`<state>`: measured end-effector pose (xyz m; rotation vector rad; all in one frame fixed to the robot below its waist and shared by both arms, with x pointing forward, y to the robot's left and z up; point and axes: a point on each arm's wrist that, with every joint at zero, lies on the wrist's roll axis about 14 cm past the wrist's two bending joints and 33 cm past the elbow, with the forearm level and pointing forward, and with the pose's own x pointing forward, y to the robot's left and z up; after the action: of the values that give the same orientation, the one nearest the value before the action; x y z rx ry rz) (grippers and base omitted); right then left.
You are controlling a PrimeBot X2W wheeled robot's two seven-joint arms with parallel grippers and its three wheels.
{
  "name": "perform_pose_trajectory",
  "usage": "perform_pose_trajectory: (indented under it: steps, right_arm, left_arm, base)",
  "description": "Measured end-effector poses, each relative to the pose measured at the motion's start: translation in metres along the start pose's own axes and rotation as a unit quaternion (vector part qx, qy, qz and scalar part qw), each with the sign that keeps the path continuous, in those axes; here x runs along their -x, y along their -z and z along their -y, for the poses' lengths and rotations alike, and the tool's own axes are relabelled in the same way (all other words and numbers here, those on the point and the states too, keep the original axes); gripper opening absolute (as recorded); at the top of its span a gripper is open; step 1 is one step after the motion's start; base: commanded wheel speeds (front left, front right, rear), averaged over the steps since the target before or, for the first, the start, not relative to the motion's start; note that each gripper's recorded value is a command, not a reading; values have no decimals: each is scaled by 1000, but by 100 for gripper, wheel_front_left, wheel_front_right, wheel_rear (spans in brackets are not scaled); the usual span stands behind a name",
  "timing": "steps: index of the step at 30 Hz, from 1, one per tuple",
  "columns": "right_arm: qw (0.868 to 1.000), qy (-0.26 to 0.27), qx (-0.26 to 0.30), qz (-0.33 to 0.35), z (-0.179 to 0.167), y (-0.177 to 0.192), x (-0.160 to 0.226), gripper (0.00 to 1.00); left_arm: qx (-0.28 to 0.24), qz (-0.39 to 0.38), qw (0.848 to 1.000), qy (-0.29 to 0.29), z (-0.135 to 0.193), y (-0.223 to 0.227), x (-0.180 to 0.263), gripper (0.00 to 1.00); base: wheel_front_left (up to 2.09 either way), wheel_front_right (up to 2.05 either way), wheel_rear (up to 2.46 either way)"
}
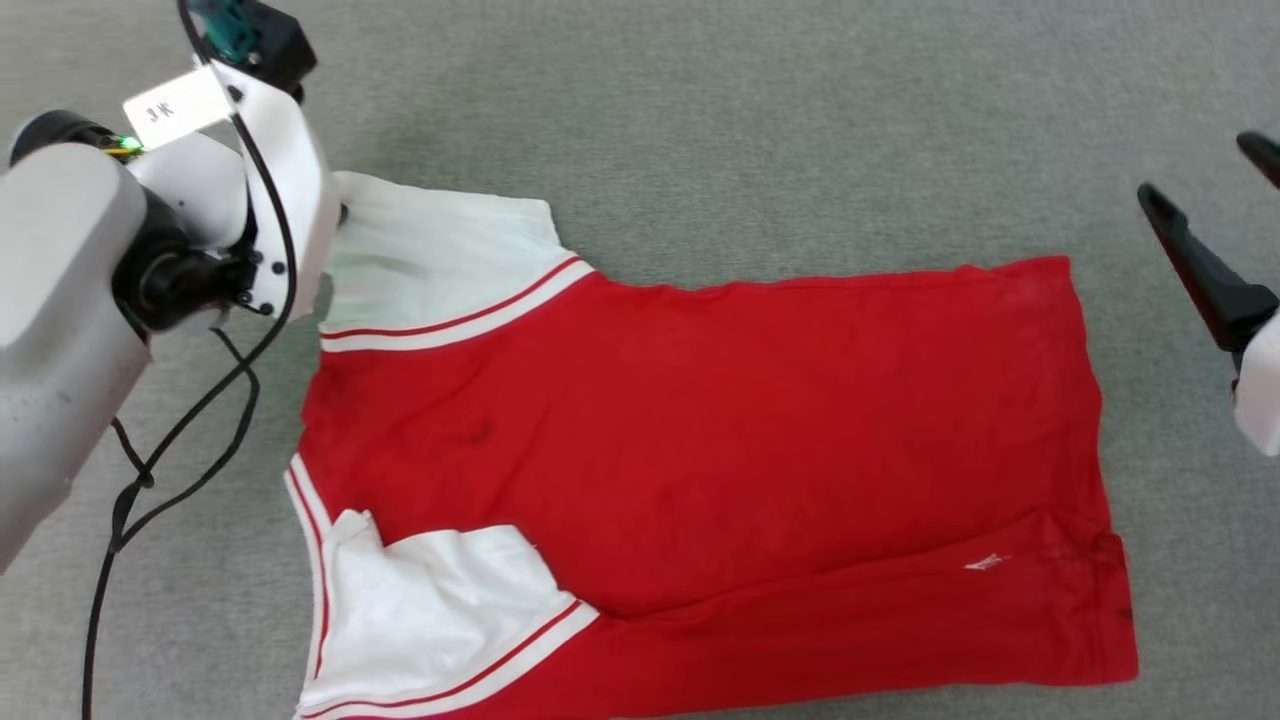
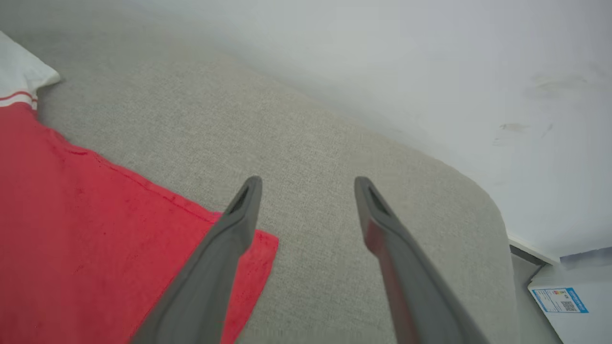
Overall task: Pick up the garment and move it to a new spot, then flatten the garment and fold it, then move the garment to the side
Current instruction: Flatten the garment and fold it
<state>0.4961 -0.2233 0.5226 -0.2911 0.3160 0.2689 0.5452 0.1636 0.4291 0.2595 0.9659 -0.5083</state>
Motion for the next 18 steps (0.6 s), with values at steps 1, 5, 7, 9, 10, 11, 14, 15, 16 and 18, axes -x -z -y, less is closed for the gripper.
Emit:
perform_pose_trajectory:
  steps: [1,5,7,9,10,11,14,15,16,18]
  right_arm:
    - [999,-14,7,-34,-2,4,-3,100]
    - [983,-58,19,-172,-4,27,-8,100]
    - [971,-72,25,-225,-5,34,-11,100]
    - [956,-83,29,-279,-5,46,-12,100]
    - [950,-87,33,-297,-7,50,-14,100]
    - [944,-92,34,-315,-9,54,-16,100]
    - [929,-102,33,-354,-14,67,-25,100]
    - [925,-107,32,-365,-17,73,-28,100]
    - [920,-112,30,-373,-21,78,-32,100]
    - [913,-122,28,-388,-30,88,-39,100]
  left_arm:
    - [-2,5,1000,-1,1,0,4,0]
    - [-16,25,1000,1,6,-2,16,0]
    - [-23,30,999,3,8,-1,19,0]
    - [-28,33,999,6,11,0,20,0]
    - [-30,35,999,7,11,0,19,0]
    - [-33,38,999,8,12,-1,20,0]
    - [-41,47,998,10,13,-5,19,0]
    - [-43,48,998,11,13,-6,18,0]
    - [-44,49,998,12,13,-6,17,0]
    - [-45,47,998,14,13,-4,13,0]
  base:
    - [0,0,0]
    - [0,0,0]
    - [0,0,0]
    - [0,0,0]
    - [0,0,0]
    - [0,0,0]
    - [0,0,0]
    - [0,0,0]
    - [0,0,0]
    - [0,0,0]
